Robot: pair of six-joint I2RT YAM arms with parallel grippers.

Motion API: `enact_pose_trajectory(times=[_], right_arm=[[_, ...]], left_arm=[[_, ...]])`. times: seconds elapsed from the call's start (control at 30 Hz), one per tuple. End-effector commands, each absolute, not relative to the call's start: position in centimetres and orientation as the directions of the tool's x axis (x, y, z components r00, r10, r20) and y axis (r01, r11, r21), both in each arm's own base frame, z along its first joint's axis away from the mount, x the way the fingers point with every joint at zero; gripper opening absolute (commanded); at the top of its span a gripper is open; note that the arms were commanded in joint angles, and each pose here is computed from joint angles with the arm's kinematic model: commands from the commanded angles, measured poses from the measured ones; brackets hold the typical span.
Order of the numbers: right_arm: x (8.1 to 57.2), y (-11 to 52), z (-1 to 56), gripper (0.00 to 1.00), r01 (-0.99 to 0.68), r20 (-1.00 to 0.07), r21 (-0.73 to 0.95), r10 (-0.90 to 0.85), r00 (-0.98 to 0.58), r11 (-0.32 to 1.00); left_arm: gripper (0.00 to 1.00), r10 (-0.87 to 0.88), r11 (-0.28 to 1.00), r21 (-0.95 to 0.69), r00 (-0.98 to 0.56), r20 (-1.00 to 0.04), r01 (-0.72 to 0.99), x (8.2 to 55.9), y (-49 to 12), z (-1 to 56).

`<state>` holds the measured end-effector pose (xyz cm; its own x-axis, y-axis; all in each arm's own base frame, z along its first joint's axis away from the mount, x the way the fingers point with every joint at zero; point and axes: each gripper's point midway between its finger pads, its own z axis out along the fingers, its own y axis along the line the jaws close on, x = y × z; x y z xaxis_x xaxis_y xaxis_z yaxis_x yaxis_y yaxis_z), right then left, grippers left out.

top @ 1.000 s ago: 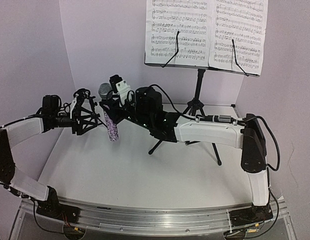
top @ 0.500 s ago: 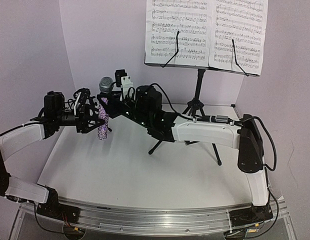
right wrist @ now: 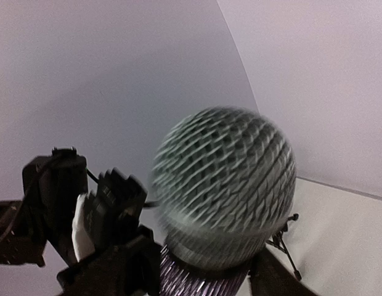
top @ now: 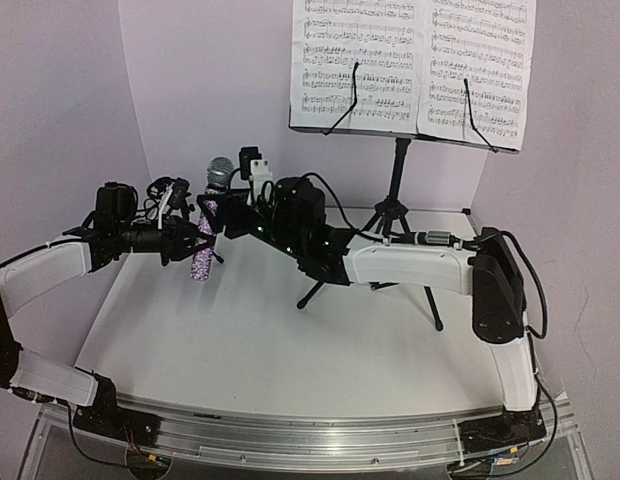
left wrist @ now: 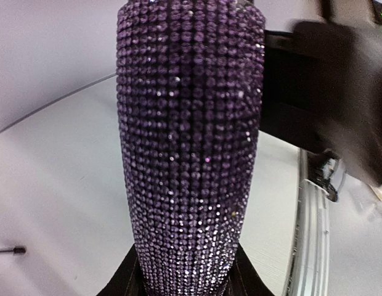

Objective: Pack up the instrument practice props

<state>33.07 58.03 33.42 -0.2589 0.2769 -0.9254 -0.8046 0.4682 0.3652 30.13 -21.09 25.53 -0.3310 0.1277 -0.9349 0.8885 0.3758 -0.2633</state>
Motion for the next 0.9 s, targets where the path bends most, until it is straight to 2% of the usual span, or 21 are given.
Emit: enact_pose_trajectory(times=[0.0, 0.07, 0.17, 0.23, 0.4, 0.53, 0.67, 0.87], right_arm=[[30.7, 56.7, 33.5, 0.86, -0.812, -0.948, 0.315, 0.214, -0.237, 0.491], [30.2, 56.2, 31.9, 0.87, -0.806, -0.959, 0.284, 0.141, -0.247, 0.519], [29.2, 55.4, 30.4, 0.88, -0.801, -0.969, 0.236, 0.071, -0.237, 0.551], [28.7, 55.0, 29.7, 0.89, -0.798, -0.972, 0.216, 0.047, -0.230, 0.563], [28.2, 54.5, 29.2, 0.91, -0.792, -0.972, 0.207, 0.031, -0.232, 0.574], [28.1, 54.3, 29.3, 0.92, -0.791, -0.973, 0.202, 0.030, -0.227, 0.577], [28.0, 54.1, 29.4, 0.93, -0.791, -0.974, 0.201, 0.030, -0.225, 0.578], [27.9, 53.8, 30.0, 0.95, -0.792, -0.976, 0.195, 0.035, -0.215, 0.579]], left_arm=[[0.00, 0.213, 0.803, -0.158, -0.525, -0.824, 0.575, 34.9, -13.4, 19.7], [0.00, 0.277, 0.866, -0.072, -0.596, -0.754, 0.494, 34.8, -10.9, 17.3], [0.00, 0.346, 0.914, 0.024, -0.746, -0.569, 0.406, 33.0, -6.6, 12.5], [0.00, 0.323, 0.935, 0.035, -0.808, -0.492, 0.352, 31.6, -3.9, 10.3], [0.00, 0.220, 0.974, 0.032, -0.898, -0.380, 0.225, 30.1, 0.2, 6.8], [0.00, 0.150, 0.989, 0.039, -0.924, -0.352, 0.146, 30.9, 2.6, 4.5], [0.00, 0.138, 0.990, 0.067, -0.912, -0.386, 0.122, 34.3, 3.5, 3.3], [0.00, 0.028, 1.000, 0.010, -0.931, -0.363, 0.026, 37.6, 4.1, 0.8]])
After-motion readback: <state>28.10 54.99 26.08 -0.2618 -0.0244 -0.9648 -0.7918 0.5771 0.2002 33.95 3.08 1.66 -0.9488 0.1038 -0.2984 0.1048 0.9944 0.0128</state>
